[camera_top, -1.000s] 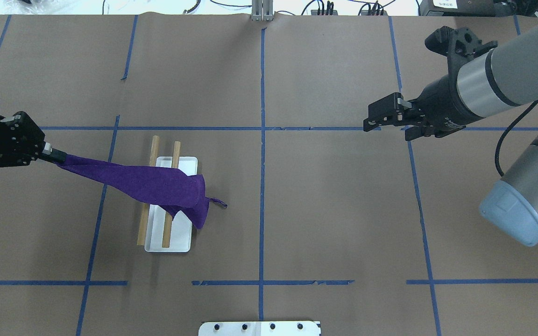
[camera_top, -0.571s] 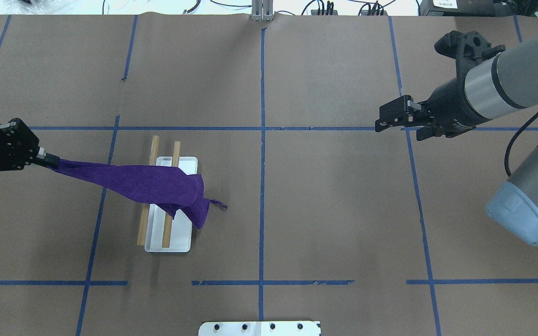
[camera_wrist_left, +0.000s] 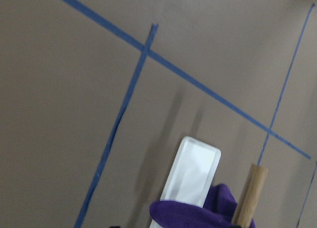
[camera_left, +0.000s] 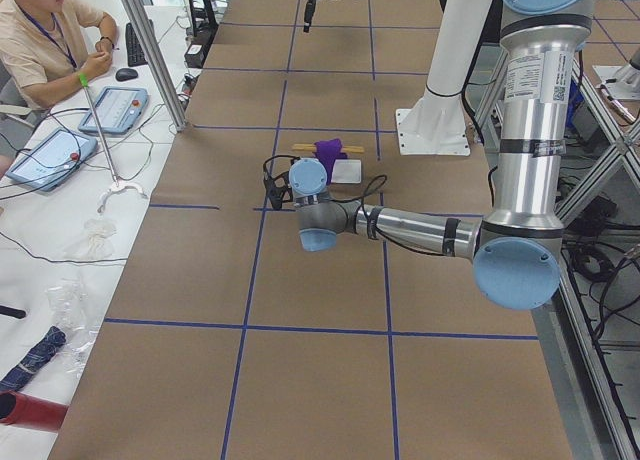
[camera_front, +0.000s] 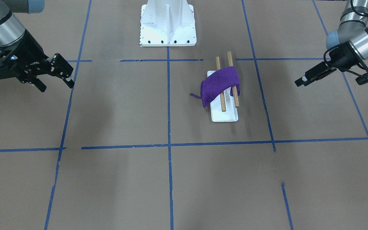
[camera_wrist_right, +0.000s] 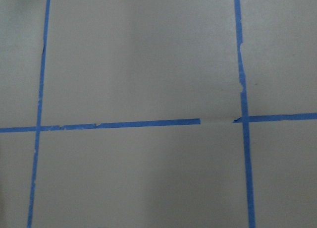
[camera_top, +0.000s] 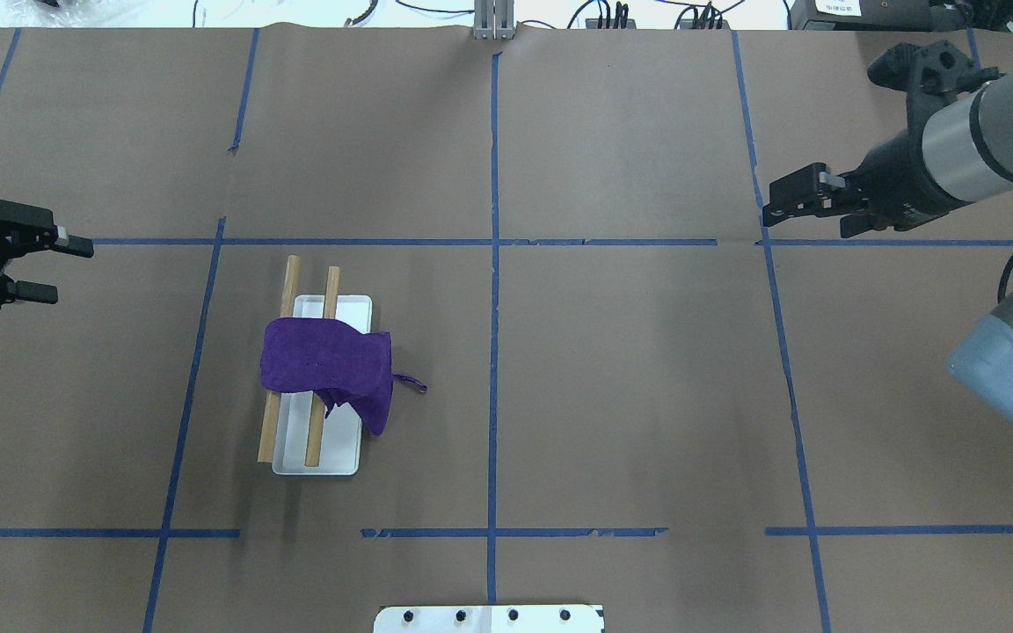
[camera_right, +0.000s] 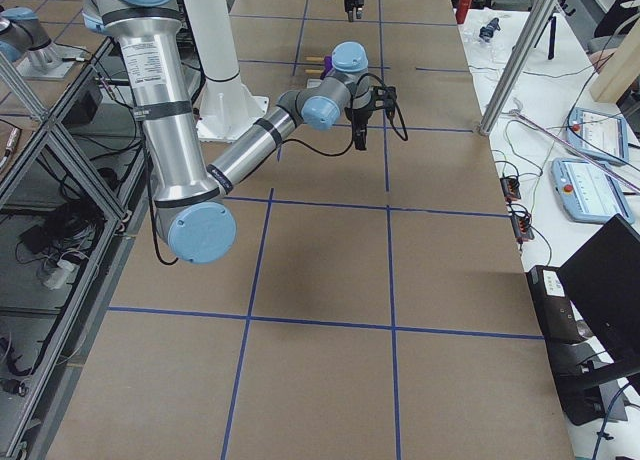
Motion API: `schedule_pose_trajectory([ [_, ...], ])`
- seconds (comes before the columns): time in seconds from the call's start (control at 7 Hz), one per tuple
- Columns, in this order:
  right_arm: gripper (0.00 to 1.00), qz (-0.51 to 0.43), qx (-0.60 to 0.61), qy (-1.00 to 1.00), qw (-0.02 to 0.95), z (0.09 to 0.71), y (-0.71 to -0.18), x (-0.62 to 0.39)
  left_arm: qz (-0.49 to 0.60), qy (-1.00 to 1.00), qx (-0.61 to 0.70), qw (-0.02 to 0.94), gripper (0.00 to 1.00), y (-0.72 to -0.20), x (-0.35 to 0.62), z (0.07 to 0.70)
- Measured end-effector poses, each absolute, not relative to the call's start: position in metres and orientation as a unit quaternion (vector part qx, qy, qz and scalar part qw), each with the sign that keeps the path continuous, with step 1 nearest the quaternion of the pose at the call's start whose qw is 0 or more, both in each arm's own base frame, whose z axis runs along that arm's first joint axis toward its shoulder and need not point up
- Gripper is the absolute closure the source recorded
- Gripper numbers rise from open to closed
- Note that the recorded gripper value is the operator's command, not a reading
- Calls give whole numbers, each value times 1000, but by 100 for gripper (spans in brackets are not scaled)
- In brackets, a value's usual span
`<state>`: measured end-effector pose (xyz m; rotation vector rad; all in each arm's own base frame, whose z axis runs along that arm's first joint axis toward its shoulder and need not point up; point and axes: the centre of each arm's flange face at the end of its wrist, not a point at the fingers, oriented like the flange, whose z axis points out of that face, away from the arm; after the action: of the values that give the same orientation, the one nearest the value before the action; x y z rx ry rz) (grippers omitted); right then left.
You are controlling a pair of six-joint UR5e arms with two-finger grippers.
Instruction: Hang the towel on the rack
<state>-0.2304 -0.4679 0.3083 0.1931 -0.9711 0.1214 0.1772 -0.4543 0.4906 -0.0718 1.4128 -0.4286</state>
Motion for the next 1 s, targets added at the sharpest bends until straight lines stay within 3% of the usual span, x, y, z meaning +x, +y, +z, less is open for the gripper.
schedule_pose_trajectory([
  [0.71,0,2,96,-389,916,457,-507,-106,-29,459,233,857,0,-495,55,600],
  [1.0,0,-15,77,-380,922,538,-523,-16,43,392,235,888,0,-503,7,615],
])
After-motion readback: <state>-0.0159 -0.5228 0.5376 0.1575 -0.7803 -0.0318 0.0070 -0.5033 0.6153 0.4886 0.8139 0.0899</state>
